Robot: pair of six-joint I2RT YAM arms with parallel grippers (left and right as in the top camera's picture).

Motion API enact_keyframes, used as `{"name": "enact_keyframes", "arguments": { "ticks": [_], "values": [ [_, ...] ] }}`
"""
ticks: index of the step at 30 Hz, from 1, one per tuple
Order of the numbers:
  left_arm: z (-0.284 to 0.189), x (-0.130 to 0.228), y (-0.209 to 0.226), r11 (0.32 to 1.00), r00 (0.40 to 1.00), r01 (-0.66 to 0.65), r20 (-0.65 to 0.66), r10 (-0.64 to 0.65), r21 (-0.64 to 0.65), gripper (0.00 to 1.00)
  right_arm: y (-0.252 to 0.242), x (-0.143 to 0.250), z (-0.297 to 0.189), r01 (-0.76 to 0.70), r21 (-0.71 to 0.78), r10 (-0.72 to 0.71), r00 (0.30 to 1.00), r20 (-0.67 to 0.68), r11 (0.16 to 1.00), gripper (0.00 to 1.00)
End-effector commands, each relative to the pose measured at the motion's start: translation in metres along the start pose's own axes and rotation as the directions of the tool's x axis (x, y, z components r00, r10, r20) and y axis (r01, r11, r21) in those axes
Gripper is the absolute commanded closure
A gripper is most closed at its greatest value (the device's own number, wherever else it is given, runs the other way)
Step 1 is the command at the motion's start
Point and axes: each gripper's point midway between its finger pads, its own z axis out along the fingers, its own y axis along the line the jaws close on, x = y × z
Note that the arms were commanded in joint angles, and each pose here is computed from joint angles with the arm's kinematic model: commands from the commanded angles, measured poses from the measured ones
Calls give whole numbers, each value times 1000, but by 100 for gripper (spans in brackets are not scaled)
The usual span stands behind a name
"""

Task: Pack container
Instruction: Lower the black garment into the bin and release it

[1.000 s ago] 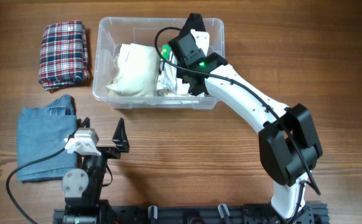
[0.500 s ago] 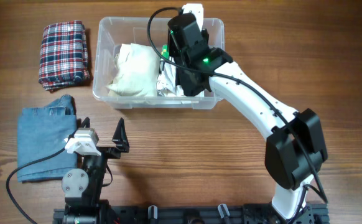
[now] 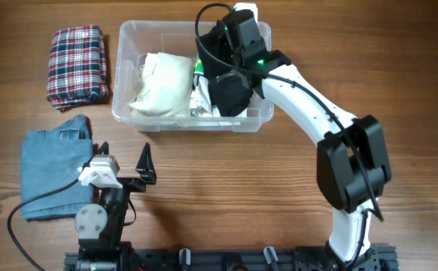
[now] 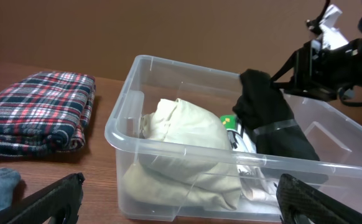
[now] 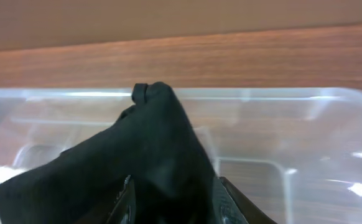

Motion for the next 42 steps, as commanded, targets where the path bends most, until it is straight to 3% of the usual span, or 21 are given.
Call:
{"name": "enact_keyframes", "arguments": {
  "ticks": [1, 4, 13, 19, 24, 26, 29, 38, 42],
  "values": [
    [0, 2, -2, 1000, 1000, -19, -5, 19, 11, 0, 15, 35, 24, 33, -89, -41, 994, -100, 996, 60],
    [0, 2, -2, 1000, 1000, -19, -5, 19, 11, 0, 7, 61, 34, 35, -60, -46, 983, -180, 998, 62],
    [0, 2, -2, 1000, 1000, -19, -5, 19, 12, 0, -13, 91, 28, 62, 20, -53, 953, -299, 998, 63],
    [0, 2, -2, 1000, 1000, -19, -5, 19, 12, 0, -27, 52, 10, 90, 122, -66, 980, -186, 988, 59],
    [0, 2, -2, 1000, 1000, -19, -6, 19, 12, 0, -7, -2, -38, 91, 42, -88, 994, -66, 995, 58],
    [0, 2, -2, 1000, 1000, -19, -5, 19, 12, 0, 14, -4, -59, 75, -84, -83, 993, -87, 994, 58],
    [0, 2, -2, 1000, 1000, -19, -5, 19, 11, 0, 32, 21, -61, 50, -200, -89, 978, -187, 978, 58],
    [0, 2, -2, 1000, 1000, -19, -5, 19, 12, 0, 20, 120, 0, 55, -144, -111, 905, -410, 988, 56],
    [0, 2, -2, 1000, 1000, -19, -5, 19, 12, 0, 13, 137, 10, 71, -115, -115, 889, -443, 991, 56]
  ]
}}
